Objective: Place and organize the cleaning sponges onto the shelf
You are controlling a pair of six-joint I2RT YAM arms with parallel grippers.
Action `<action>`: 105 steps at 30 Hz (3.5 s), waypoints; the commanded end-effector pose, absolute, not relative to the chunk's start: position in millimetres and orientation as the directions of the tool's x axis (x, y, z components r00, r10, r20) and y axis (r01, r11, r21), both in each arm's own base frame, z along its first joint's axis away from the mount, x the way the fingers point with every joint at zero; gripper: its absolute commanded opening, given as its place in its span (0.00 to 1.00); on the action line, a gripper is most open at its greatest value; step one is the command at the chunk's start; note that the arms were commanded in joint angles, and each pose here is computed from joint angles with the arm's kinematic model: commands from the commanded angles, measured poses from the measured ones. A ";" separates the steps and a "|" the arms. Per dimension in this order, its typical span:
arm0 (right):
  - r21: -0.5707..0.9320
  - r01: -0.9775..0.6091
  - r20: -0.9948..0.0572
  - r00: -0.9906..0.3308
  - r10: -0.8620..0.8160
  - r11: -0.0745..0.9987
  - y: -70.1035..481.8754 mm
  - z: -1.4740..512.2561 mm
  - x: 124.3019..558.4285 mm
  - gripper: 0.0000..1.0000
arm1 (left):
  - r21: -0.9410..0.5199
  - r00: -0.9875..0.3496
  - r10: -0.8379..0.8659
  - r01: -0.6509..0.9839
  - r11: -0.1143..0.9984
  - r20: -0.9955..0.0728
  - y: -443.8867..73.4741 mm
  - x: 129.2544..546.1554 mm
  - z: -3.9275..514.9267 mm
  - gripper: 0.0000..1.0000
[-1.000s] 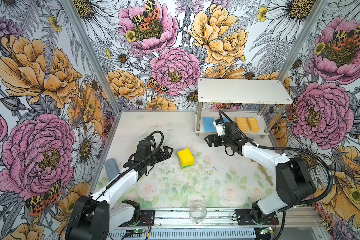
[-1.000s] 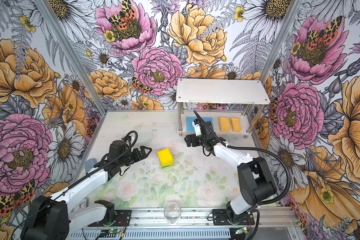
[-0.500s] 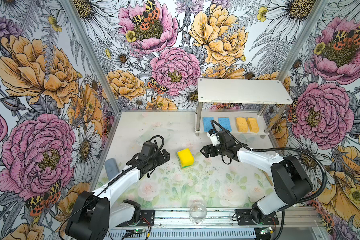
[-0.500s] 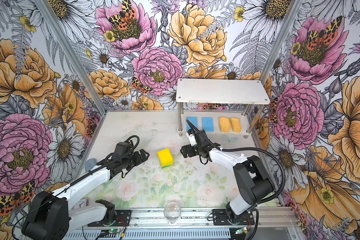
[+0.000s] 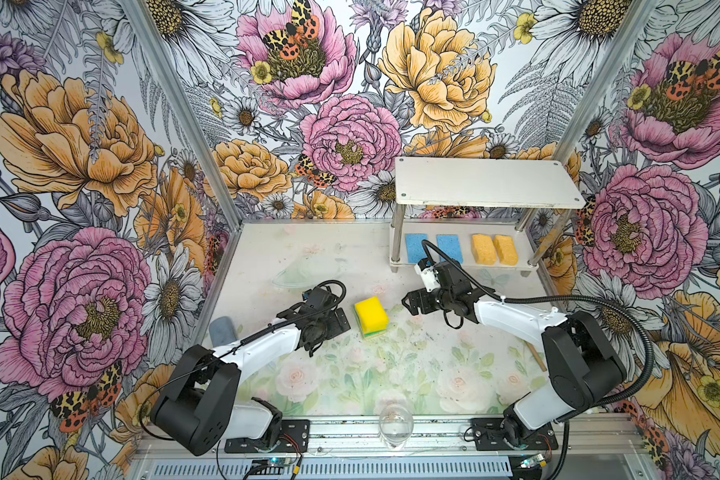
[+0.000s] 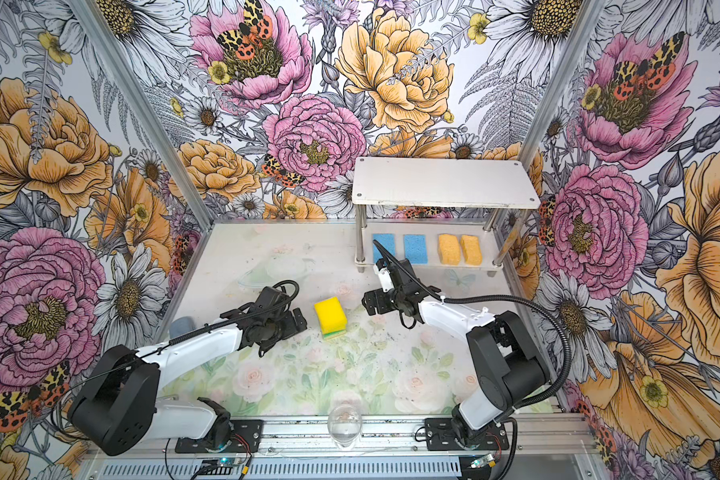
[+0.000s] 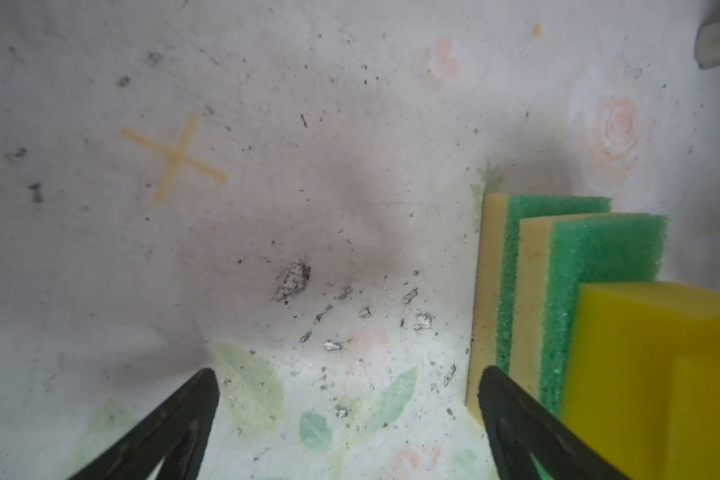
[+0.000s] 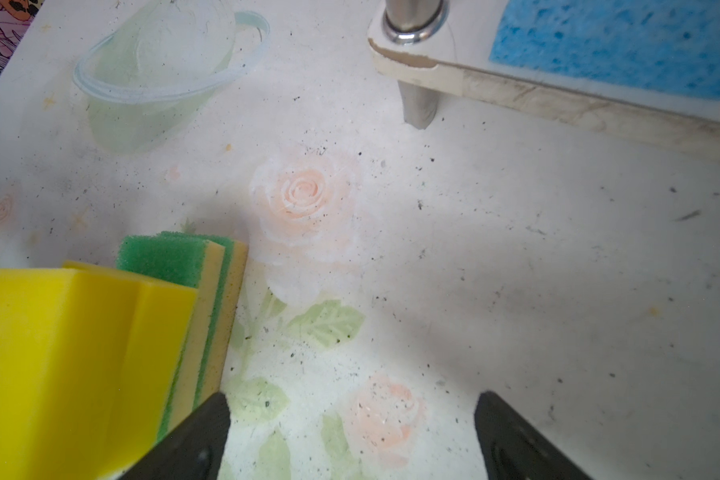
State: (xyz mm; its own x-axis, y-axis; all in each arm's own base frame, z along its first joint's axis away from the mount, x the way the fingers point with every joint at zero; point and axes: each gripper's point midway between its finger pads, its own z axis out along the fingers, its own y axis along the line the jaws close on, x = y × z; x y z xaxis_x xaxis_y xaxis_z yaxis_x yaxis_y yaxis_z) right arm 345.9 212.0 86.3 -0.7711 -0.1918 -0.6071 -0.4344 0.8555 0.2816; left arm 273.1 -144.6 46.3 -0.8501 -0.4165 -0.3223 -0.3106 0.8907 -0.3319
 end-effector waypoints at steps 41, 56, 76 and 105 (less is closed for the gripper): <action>0.232 -0.370 -0.673 -0.729 -0.126 0.900 163.7 108.8 331.5 0.95 | -0.301 -0.910 -0.302 -0.214 0.929 -0.284 -227.7 311.2 28.8 0.99; 0.227 -0.352 -0.682 -0.723 -0.110 0.908 155.3 114.3 328.3 0.95 | -0.314 -0.937 -0.239 -0.154 0.937 -0.253 -262.1 318.0 15.8 0.99; 0.320 -0.303 -0.675 -0.737 -0.008 0.898 160.1 130.0 329.8 0.96 | -0.330 -0.926 -0.260 -0.163 0.930 -0.275 -250.1 315.8 30.0 0.99; 0.424 -0.119 -0.622 -0.759 0.193 0.898 208.3 168.5 320.0 1.00 | -0.464 -0.866 -0.152 0.101 0.880 -0.477 -212.9 297.7 125.8 0.99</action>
State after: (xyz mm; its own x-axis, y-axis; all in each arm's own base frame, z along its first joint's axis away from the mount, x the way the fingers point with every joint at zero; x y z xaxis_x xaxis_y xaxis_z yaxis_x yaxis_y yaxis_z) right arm 316.1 207.2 165.5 -0.7654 0.1847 -0.6165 -0.1549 0.8769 0.4550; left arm 301.4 -214.5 121.0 -0.8692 -0.1936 -0.4550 0.0349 0.8939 -0.4469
